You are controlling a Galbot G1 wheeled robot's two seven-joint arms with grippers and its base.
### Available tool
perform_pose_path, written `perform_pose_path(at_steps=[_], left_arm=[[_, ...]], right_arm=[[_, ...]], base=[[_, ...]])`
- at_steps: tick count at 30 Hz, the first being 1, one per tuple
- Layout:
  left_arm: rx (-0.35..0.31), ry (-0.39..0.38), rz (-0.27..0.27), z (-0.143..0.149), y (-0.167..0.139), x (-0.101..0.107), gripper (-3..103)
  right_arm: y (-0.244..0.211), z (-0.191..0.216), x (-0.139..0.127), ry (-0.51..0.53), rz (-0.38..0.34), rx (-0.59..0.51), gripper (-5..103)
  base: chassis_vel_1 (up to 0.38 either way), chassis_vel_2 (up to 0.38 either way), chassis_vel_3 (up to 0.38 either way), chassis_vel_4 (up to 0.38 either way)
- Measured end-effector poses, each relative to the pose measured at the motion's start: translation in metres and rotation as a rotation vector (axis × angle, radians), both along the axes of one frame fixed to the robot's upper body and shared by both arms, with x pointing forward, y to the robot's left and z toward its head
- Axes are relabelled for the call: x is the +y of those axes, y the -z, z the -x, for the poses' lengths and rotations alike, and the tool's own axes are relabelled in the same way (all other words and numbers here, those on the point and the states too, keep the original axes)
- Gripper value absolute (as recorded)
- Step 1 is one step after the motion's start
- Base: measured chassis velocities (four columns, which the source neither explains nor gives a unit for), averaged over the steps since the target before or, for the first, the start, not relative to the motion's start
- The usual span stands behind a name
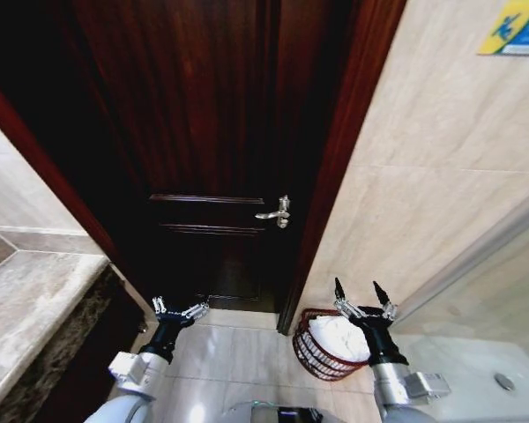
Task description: Discard the used towel into the hamper.
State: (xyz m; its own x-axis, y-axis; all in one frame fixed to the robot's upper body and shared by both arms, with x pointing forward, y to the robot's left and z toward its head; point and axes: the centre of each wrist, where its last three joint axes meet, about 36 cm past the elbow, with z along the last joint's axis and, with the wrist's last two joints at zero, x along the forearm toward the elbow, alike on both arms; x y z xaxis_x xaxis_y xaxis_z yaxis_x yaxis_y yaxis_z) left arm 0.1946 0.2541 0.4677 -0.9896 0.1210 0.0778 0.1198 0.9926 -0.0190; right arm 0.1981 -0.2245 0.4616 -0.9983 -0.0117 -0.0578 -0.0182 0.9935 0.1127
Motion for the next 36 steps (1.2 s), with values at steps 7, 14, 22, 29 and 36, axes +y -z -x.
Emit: perform_pose_path(at_steps=[7, 14, 22, 29, 36], left_arm=[[0.000, 0.000, 0.000, 0.0000, 0.0000, -0.0001, 100], [0.000, 0.000, 0.001, 0.0000, 0.0000, -0.0001, 100], [0.000, 0.000, 0.000, 0.0000, 0.0000, 0.0000, 100], [0.000, 0.000, 0.000, 0.0000, 0.0000, 0.0000, 100], [0.000, 0.000, 0.000, 0.0000, 0.0000, 0.0000, 100]], right_arm=[[0.0000, 0.0000, -0.0001, 0.000, 0.000, 0.000, 100], [0.0000, 0.0000, -0.0002, 0.000, 0.001, 0.000, 100], [0.0000, 0.0000, 0.0001, 0.000, 0.000, 0.000, 100], [0.0000, 0.0000, 0.0000, 0.000, 0.000, 0.000, 100], [0.0000, 0.0000, 0.0000, 0.000, 0.000, 0.000, 100]], base=[[-0.220, -0.228, 0.233, 0.229], [-0.097, -0.105, 0.116, 0.087], [0.033, 0.048, -0.026, -0.043], [0.005, -0.014, -0.008, 0.023], [0.106, -0.129, -0.100, 0.137]])
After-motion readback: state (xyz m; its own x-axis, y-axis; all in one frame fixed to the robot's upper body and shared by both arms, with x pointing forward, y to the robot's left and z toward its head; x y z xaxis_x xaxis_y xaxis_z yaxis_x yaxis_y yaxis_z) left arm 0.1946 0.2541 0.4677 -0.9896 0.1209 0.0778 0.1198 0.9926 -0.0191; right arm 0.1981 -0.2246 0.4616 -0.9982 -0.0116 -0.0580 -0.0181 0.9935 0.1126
